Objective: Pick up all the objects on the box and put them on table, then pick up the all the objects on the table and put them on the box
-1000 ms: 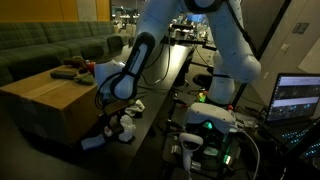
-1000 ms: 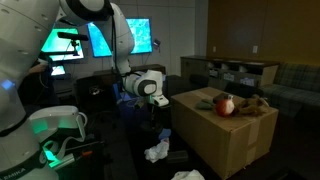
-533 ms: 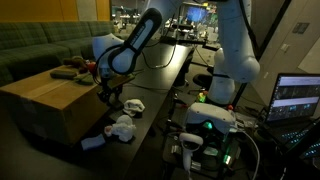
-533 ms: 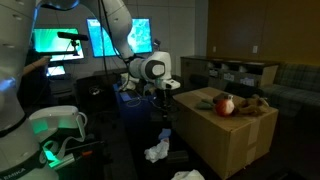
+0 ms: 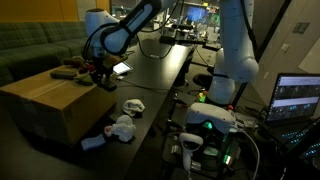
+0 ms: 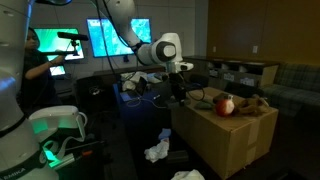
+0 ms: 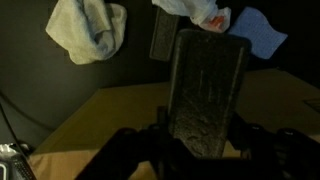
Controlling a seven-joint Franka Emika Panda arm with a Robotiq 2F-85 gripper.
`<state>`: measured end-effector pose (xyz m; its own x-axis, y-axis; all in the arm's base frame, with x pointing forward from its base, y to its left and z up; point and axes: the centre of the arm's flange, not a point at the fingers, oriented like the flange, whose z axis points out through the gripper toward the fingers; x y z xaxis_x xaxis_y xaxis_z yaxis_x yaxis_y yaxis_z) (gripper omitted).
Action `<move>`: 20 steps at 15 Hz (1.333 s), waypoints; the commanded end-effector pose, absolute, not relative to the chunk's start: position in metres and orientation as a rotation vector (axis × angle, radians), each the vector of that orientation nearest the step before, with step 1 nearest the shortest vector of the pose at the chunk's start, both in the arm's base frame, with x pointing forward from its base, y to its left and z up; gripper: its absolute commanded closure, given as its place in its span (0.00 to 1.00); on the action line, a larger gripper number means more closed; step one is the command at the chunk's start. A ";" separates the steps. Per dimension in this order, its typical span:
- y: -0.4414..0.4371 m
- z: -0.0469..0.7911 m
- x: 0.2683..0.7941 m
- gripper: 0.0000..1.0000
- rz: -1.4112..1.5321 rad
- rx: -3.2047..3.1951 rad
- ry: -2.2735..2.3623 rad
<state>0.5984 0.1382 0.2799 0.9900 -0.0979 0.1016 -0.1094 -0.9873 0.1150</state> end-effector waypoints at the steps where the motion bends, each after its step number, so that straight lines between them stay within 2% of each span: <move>1: 0.151 0.301 0.650 0.67 0.191 3.015 -0.054; 11: 0.213 0.301 0.744 0.67 0.217 3.045 0.131; 20: 0.248 0.277 0.755 0.67 0.093 3.093 0.323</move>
<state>0.7320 0.2317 0.2737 0.9835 0.1656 0.0733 0.1607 -0.9846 0.0687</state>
